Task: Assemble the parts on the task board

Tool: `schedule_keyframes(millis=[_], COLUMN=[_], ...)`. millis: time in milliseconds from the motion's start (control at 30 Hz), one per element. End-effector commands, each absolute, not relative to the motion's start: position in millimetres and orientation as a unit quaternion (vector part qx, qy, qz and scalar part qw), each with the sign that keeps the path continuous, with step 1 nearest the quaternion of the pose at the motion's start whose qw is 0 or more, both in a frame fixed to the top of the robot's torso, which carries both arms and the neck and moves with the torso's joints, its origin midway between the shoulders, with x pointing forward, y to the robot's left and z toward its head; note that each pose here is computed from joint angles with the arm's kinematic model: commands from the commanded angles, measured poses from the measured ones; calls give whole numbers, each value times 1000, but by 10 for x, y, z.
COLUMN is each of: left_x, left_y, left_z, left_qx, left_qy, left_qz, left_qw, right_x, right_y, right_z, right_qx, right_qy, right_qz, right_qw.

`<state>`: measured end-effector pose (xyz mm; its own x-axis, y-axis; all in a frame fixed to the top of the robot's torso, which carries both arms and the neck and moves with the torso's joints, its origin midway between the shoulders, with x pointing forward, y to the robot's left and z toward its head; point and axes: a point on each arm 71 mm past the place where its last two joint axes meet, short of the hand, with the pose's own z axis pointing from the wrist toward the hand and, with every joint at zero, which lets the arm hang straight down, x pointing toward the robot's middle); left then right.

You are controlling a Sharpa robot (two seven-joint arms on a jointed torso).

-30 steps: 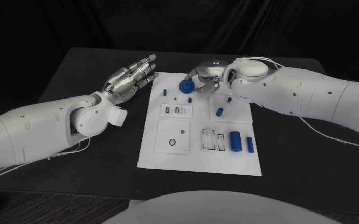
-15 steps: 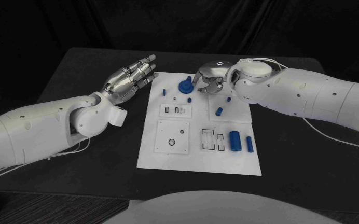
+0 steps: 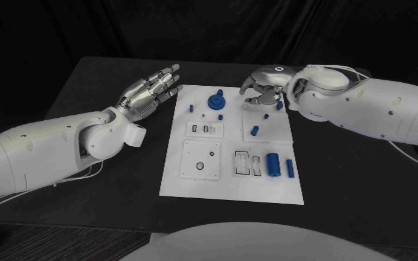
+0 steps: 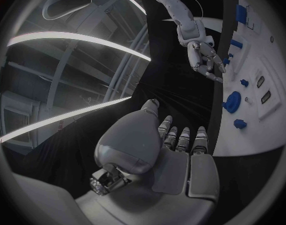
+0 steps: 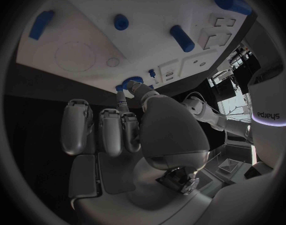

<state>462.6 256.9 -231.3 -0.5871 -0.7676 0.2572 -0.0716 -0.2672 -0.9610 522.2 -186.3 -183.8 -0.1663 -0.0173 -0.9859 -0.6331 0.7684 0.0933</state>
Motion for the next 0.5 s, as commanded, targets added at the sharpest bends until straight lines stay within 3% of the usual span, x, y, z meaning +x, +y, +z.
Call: schedule_keyframes(millis=[33, 233, 500], left_x=[4618, 4611, 4614], left_y=[2564, 2566, 2557], left_z=[-2306, -2304, -2311], left_qx=[-380, -380, -379], left_qy=[547, 547, 547], left_qz=[-704, -704, -705], left_qw=[247, 247, 246], right_x=[5163, 5001, 4907], right_y=[-2026, -2445, -2791], right_z=[-1680, -1537, -1566], right_qx=[-203, -164, -133], right_qy=[701, 692, 702], right_qz=[245, 239, 217], right_qw=[639, 661, 665])
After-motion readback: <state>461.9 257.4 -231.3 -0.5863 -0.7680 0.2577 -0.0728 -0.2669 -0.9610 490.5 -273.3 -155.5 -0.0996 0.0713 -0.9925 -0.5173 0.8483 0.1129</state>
